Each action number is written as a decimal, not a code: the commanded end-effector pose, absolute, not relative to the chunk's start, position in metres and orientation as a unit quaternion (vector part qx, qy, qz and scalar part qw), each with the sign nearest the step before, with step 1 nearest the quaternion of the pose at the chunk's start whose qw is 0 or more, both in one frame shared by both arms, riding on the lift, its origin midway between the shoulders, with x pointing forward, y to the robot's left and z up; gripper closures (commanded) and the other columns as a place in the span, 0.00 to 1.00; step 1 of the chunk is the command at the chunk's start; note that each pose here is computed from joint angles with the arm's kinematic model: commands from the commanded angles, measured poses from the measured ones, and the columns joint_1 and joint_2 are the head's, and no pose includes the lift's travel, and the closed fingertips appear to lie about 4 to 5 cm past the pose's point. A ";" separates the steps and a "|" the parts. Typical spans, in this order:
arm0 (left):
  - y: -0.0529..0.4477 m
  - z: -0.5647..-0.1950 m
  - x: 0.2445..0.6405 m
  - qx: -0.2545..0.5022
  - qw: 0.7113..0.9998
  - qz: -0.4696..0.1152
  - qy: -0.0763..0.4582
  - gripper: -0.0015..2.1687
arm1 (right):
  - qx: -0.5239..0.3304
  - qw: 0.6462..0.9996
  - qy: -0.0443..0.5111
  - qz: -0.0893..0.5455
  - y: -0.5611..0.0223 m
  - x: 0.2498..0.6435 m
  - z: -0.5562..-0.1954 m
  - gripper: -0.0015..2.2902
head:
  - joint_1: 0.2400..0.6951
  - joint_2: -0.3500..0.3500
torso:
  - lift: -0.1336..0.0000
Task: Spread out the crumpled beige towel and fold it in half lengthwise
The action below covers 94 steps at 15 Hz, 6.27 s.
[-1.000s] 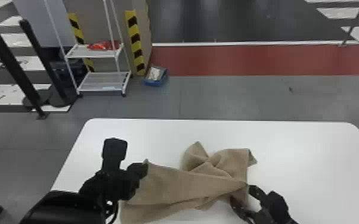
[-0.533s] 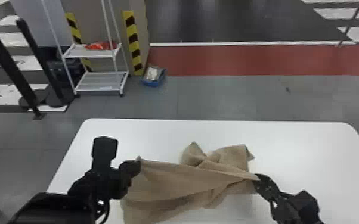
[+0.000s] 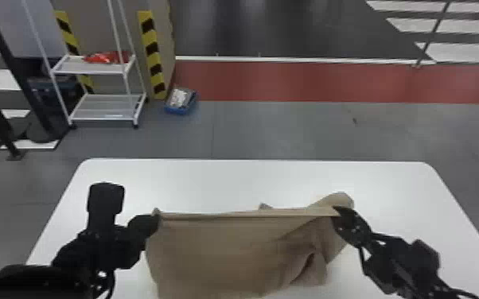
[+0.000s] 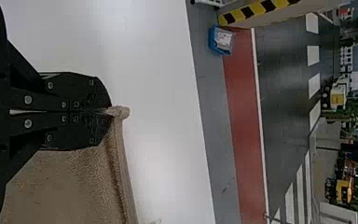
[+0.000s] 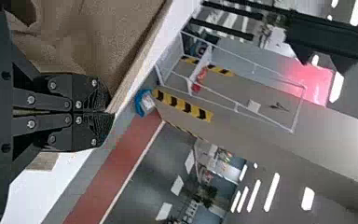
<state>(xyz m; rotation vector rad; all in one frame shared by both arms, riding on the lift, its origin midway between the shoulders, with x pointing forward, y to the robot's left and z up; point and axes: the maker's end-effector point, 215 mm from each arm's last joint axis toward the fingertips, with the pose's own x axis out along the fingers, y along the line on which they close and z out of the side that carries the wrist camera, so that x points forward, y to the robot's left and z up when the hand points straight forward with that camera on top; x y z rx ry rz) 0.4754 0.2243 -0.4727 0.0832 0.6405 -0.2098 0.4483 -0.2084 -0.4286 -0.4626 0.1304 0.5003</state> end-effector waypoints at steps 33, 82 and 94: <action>0.228 -0.480 0.474 0.036 0.941 -0.106 0.320 0.79 | -0.132 0.910 0.288 0.265 -0.256 0.557 -0.564 0.04 | 1.00 0.43 | 1.00; 0.240 -0.482 0.471 0.029 0.941 -0.101 0.323 0.79 | -0.073 0.903 0.335 0.258 -0.346 0.478 -0.575 0.15 | 1.00 0.31 | 1.00; 0.245 -0.482 0.469 0.029 0.941 -0.098 0.323 0.79 | -0.076 0.890 0.352 0.279 -0.328 0.477 -0.590 0.30 | 1.00 0.36 | 1.00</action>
